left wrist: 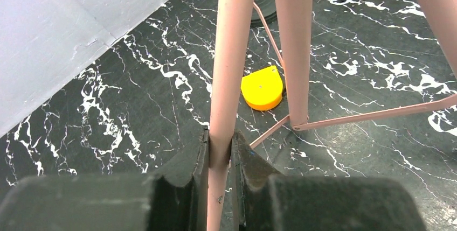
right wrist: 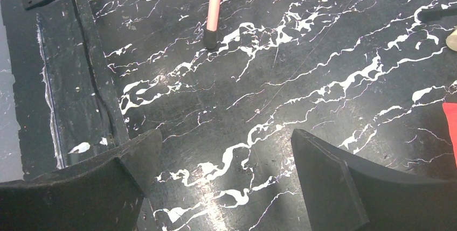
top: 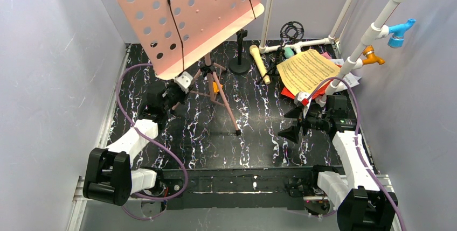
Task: Pack up the instrument practice props
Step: Adjust the music stand at the center of the board.
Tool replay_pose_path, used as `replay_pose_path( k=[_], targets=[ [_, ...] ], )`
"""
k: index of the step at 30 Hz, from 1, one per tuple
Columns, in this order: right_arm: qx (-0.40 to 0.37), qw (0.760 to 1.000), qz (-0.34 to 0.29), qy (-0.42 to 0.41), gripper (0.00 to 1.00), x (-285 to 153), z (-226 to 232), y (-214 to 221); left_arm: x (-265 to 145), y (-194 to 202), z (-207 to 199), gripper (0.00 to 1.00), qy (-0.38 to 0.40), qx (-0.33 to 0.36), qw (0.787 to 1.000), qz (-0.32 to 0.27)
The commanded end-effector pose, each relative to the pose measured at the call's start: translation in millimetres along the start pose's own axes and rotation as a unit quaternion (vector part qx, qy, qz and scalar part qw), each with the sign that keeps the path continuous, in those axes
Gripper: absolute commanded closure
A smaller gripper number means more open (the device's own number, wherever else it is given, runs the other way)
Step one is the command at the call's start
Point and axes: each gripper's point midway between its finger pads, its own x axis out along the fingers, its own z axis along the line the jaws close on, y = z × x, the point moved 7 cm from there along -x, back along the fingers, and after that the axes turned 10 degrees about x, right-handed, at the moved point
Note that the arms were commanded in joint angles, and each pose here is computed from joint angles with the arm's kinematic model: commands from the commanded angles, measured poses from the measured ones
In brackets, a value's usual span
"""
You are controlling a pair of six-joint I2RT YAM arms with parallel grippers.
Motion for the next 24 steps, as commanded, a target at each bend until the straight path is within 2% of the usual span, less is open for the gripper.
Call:
replay_pose_path(
  k=[1, 12, 24],
  targets=[
    [-0.017, 1.000, -0.005, 0.002, 0.00, -1, -2, -5, 0, -15, -13, 1.00, 0.062, -0.021, 0.997, -0.045],
    [-0.023, 1.000, -0.011, -0.001, 0.00, -2, 0, -7, -13, -49, -24, 1.00, 0.097, -0.110, 0.985, -0.095],
    [-0.025, 1.000, -0.013, -0.005, 0.00, -2, 2, -8, -21, -70, -35, 1.00, 0.093, -0.144, 0.977, -0.129]
  ],
)
